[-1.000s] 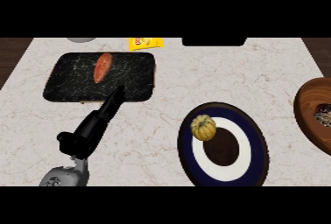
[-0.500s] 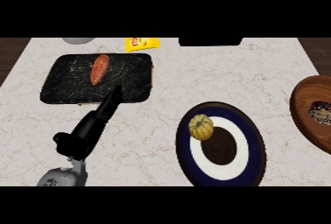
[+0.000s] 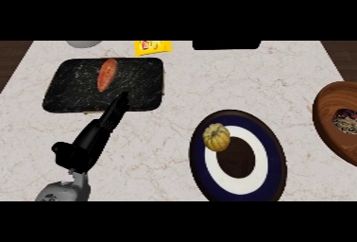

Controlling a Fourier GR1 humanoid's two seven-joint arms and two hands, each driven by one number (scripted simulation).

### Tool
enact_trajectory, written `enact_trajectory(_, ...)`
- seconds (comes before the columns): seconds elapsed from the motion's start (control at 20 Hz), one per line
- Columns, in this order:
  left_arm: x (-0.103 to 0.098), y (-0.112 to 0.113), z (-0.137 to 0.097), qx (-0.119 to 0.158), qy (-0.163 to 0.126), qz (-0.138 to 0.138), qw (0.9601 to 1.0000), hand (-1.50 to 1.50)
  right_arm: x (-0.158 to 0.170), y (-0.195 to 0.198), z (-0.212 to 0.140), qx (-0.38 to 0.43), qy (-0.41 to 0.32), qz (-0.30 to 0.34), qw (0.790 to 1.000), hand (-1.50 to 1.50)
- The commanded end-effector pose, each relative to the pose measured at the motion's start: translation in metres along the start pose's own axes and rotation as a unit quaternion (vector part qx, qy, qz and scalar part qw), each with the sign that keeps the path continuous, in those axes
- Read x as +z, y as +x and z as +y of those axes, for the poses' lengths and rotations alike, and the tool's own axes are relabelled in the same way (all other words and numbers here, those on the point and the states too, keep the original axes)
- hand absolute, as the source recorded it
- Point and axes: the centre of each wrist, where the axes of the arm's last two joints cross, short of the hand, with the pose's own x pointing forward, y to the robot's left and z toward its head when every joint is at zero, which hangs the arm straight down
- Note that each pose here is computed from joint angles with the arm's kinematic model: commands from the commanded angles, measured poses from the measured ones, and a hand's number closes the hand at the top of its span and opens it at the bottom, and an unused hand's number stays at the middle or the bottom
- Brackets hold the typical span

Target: Pick the cupcake from the plate and place it in the bowl

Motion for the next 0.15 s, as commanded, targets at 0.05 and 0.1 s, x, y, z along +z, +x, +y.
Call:
enact_trajectory(0.05, 0.0, -0.01, -0.001, -0.001, 0.002, 0.002, 1.0, 0.0, 0.0, -0.034, -0.05, -0.026, 0.023, -0.005, 0.999, -1.5)
enact_trajectory(0.1, -0.009, 0.004, -0.009, 0.004, -0.008, -0.009, 0.9999, 0.0, 0.002, -0.032, -0.073, -0.029, 0.021, -0.003, 0.999, -1.5)
